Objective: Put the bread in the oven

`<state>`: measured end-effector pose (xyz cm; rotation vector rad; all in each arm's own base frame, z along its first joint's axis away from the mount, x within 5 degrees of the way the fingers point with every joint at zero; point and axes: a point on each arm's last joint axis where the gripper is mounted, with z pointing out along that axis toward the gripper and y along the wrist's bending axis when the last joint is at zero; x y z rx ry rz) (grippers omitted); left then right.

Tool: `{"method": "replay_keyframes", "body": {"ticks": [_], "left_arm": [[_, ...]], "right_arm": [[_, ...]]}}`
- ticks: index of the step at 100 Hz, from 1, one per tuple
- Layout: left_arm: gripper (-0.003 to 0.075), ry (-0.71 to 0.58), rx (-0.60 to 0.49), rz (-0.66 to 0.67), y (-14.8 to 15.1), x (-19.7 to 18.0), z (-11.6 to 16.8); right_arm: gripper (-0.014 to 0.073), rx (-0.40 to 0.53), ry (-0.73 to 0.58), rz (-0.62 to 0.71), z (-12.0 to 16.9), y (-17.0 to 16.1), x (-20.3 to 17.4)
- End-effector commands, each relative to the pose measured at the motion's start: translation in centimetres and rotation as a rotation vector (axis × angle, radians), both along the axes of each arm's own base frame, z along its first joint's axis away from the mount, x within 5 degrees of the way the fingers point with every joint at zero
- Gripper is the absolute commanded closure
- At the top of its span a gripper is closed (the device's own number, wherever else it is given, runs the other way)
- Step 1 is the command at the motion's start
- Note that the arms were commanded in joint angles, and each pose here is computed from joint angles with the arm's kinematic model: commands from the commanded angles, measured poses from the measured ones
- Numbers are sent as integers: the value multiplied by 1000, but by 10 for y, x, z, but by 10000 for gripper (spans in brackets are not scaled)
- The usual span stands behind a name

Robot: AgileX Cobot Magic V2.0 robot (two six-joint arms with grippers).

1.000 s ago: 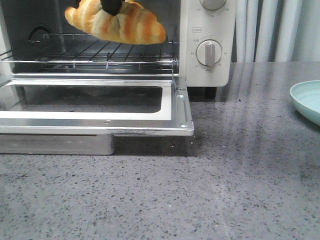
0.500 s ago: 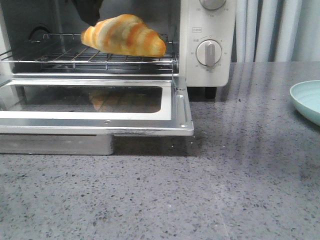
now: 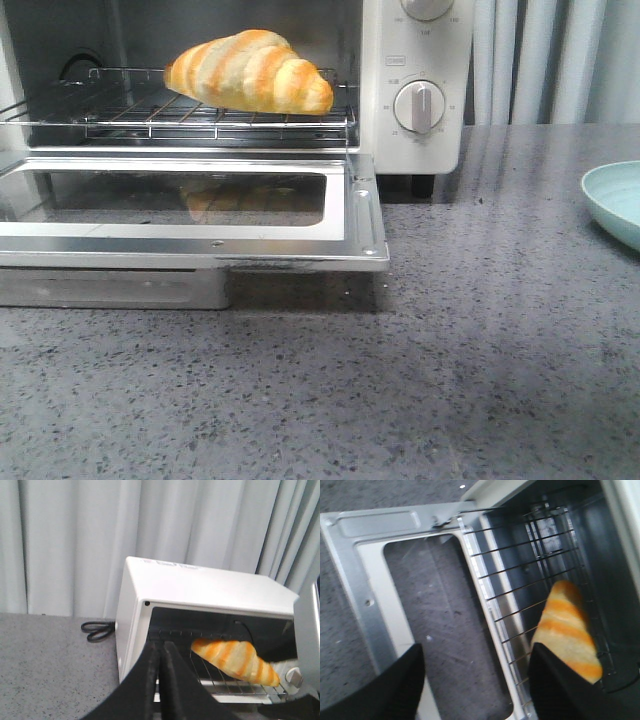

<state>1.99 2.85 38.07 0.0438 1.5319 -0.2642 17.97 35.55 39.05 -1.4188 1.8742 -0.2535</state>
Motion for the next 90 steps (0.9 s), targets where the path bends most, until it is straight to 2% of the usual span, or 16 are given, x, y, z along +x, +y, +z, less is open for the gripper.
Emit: {"method": "replay_keyframes", "body": {"ticks": [1, 17, 27, 45, 53, 62, 77, 84, 90], "left_arm": [[742, -104, -21, 1, 8, -12, 6], [742, -91, -28, 98, 19, -26, -12], [742, -79, -30, 198, 21, -33, -22], [742, -97, -18, 322, 12, -39, -31], [742, -90, 55, 342, 5, -35, -37], [742, -80, 112, 332, -4, -24, -50], [741, -53, 26, 261, -16, -5, -77], [741, -43, 37, 245, -19, 2, -90], [741, -45, 50, 235, -20, 7, -98]], "right_arm": [[329, 37, -40, -6, 30, -14, -17], [569, 32, -10, 11, 33, -15, -31], [672, 60, 17, 20, 38, -19, -36], [671, 115, 35, -1, 47, -26, -39], [671, 136, 39, -14, 50, -29, -40], [671, 158, 38, -28, 54, -34, -41], [671, 135, -18, -45, 57, -45, -39], [671, 115, -36, -62, 53, -52, -39], [671, 140, -51, -85, 53, -61, -40]]}}
